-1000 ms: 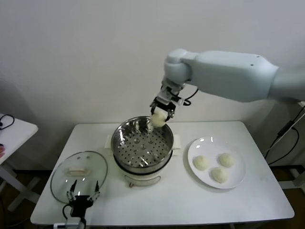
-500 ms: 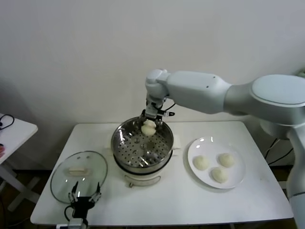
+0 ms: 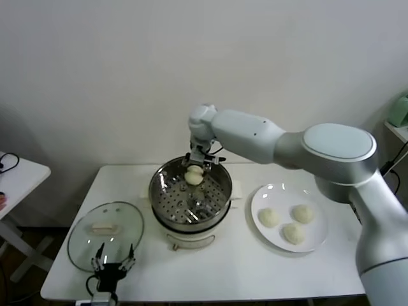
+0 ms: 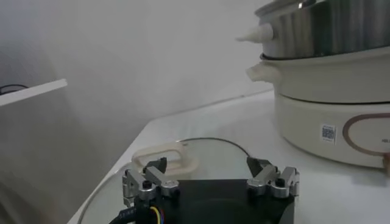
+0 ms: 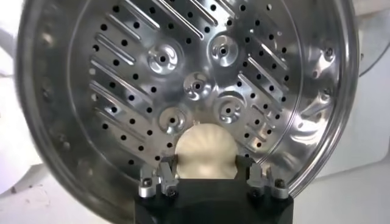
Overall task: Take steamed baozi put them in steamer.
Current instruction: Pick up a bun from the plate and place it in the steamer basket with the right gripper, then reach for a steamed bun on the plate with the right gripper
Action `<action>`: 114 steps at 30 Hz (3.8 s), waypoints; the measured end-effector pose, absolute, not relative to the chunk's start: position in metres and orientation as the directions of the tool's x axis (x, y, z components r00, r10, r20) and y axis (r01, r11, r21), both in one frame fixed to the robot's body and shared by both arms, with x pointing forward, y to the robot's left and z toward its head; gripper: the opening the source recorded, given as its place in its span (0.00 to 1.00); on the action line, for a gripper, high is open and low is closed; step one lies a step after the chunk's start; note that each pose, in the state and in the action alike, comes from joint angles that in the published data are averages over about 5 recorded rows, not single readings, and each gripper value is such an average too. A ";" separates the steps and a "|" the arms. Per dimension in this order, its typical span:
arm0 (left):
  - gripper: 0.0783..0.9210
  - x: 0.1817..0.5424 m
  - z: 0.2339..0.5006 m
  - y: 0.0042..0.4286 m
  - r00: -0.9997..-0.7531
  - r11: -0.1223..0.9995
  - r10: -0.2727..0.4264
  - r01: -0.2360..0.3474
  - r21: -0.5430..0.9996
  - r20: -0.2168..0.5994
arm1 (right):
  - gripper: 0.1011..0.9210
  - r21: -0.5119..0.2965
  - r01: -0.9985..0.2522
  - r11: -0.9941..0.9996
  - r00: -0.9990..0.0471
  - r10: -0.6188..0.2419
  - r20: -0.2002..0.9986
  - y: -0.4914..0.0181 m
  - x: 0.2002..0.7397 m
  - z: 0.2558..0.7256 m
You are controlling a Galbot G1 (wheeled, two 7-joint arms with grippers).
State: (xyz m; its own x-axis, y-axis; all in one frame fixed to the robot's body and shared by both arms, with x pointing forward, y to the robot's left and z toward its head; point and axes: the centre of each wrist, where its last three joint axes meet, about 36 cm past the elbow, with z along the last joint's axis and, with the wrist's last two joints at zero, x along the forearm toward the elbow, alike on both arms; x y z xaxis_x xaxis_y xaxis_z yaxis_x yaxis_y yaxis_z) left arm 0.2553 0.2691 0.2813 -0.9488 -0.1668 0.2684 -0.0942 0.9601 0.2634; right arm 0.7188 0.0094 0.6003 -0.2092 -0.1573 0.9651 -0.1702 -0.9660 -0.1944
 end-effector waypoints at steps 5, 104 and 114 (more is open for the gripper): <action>0.88 0.256 0.282 0.268 -0.950 0.960 -0.165 -0.093 0.263 0.266 | 0.68 -0.204 -0.160 -0.966 -0.203 -0.170 0.964 0.013 0.720 0.598; 0.88 0.254 0.283 0.274 -0.953 0.954 -0.161 -0.084 0.286 0.255 | 0.83 -0.123 -0.990 -0.063 -0.120 -0.044 0.992 -0.271 0.629 0.456; 0.88 0.255 0.284 0.274 -0.954 0.954 -0.160 -0.084 0.287 0.252 | 0.67 -0.129 -0.988 -0.079 -0.127 -0.036 0.991 -0.270 0.631 0.456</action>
State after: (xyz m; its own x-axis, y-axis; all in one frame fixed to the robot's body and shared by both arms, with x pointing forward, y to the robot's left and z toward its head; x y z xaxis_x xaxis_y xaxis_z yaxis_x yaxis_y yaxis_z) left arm 0.2546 0.2738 0.2836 -0.9543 -0.1600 0.2523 -0.0842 0.9543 0.2867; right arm 0.6308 -0.2697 0.4562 -0.1265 -0.0356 0.9913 -0.9885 -0.0791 -0.1290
